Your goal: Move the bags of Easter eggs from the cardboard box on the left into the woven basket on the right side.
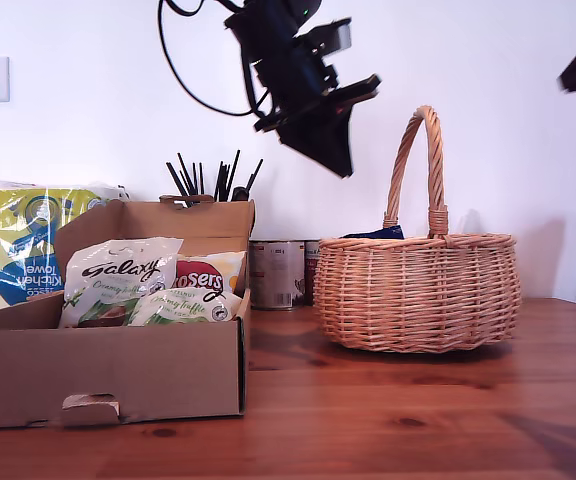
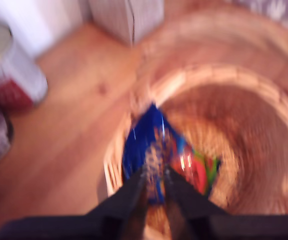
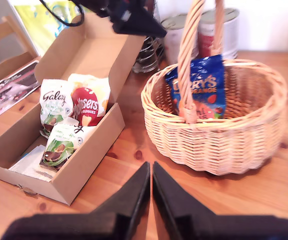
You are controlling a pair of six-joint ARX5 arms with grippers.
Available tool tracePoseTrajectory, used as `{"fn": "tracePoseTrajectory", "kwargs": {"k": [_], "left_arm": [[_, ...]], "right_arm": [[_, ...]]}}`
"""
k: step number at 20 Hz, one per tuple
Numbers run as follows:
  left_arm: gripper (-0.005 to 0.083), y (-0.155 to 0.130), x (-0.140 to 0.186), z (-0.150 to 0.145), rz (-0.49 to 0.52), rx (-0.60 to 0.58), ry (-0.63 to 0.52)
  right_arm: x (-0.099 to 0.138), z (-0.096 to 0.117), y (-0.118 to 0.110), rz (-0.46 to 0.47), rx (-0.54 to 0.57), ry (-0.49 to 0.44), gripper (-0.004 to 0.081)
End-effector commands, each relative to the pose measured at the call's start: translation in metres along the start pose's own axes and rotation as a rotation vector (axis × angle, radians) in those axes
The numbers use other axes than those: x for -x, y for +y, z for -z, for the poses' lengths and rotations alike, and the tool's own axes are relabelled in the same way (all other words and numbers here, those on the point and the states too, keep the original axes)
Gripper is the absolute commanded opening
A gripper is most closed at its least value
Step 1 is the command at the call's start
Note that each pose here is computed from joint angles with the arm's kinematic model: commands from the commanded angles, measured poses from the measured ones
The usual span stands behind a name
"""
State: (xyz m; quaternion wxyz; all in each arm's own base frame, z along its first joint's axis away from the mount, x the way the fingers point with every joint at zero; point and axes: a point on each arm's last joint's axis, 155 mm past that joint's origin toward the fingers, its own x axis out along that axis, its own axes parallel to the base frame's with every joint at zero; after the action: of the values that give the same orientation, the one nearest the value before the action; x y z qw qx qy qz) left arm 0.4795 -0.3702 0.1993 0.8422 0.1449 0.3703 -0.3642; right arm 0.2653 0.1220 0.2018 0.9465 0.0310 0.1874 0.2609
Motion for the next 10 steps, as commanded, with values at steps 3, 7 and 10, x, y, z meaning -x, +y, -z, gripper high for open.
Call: {"fn": "tracePoseTrajectory", "kwargs": {"k": [3,7,10], "left_arm": [[-0.002,0.009,0.028,-0.009,0.01,0.006,-0.029],[-0.002,0.0,0.055,-0.015,0.075,0.009,-0.054],[-0.002,-0.005,0.065,-0.014,0.101,-0.015,-0.05]], "right_arm": [[-0.023,-0.016,-0.007,0.006,0.0,-0.006,0.0002],[-0.044,-0.054,-0.013,0.009,0.029,-0.049,0.0207],[-0.061,-0.076,-0.027,0.065,0.077,-0.044,0.0369]]}}
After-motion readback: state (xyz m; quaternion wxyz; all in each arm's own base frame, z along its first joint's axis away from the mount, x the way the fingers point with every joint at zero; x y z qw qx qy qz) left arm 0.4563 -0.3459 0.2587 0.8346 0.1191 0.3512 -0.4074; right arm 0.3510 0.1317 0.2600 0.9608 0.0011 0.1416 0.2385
